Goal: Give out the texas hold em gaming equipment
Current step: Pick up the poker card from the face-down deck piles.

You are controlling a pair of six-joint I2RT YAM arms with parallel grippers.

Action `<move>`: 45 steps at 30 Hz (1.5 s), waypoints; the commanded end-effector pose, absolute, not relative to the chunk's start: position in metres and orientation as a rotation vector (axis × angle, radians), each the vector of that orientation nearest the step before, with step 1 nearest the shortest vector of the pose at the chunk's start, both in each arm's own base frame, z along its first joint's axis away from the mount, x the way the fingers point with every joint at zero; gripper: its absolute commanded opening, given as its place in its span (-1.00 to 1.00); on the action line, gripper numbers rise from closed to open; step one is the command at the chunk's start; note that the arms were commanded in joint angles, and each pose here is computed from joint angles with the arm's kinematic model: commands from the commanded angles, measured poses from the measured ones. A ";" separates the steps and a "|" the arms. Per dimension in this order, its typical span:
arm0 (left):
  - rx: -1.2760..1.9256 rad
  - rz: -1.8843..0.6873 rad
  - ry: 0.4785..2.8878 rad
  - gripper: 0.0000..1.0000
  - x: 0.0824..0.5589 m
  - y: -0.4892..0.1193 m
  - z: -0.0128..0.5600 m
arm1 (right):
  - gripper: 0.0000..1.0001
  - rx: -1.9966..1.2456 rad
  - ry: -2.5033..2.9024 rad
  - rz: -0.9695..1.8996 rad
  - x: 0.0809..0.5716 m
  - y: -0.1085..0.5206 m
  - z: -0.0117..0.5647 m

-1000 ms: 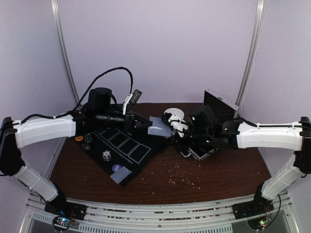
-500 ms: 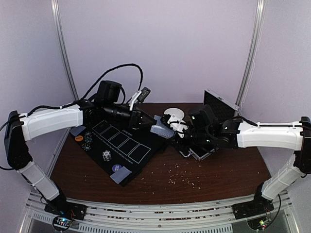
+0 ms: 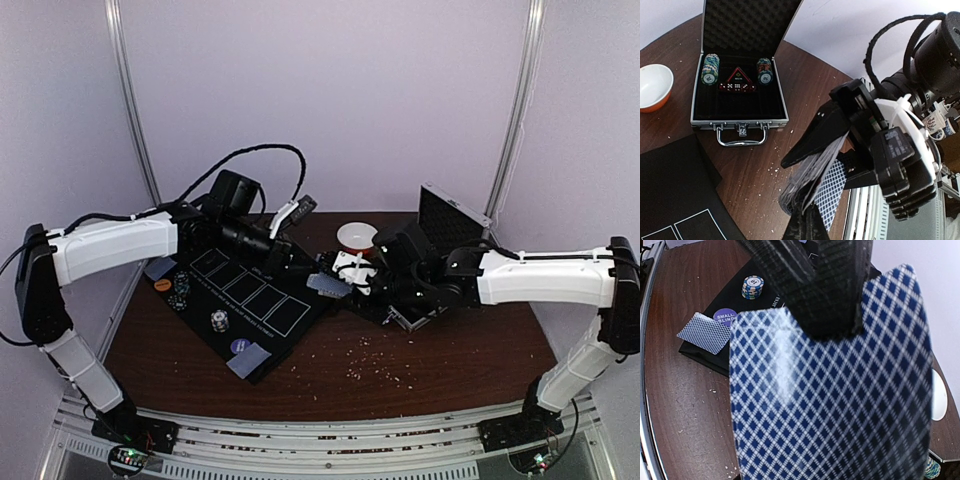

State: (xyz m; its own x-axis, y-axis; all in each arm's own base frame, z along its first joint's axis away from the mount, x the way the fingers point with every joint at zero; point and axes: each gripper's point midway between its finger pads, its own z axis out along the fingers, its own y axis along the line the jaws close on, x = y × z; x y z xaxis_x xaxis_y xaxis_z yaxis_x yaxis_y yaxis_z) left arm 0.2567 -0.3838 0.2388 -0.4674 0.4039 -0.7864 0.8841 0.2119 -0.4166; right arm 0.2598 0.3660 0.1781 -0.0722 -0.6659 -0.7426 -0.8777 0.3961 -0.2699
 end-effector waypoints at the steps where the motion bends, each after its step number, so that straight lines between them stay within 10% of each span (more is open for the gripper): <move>1: 1.230 -1.281 1.991 -1.00 0.239 -0.392 0.216 | -0.20 -1.294 1.794 0.356 0.260 0.375 0.182; 12: 1.220 -1.272 2.035 -0.98 0.242 -0.403 0.192 | -0.21 -1.302 1.795 0.382 0.255 0.380 0.171; 21: 1.174 -1.166 2.026 -0.32 0.253 -0.397 0.201 | -0.21 -1.296 1.797 0.396 0.253 0.379 0.171; 45: 1.155 -0.994 1.975 -0.62 0.263 -0.380 0.226 | -0.20 -1.278 1.786 0.401 0.251 0.375 0.178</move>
State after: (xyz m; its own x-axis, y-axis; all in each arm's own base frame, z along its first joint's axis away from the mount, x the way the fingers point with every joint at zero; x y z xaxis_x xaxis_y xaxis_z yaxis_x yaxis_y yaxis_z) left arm 0.2667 -0.3821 0.2112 -0.4498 0.4307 -0.7824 0.8821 0.3517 -0.3135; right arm 0.2530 0.3731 0.1606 -0.1124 -0.6364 -0.7631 -0.8834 0.4156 -0.2165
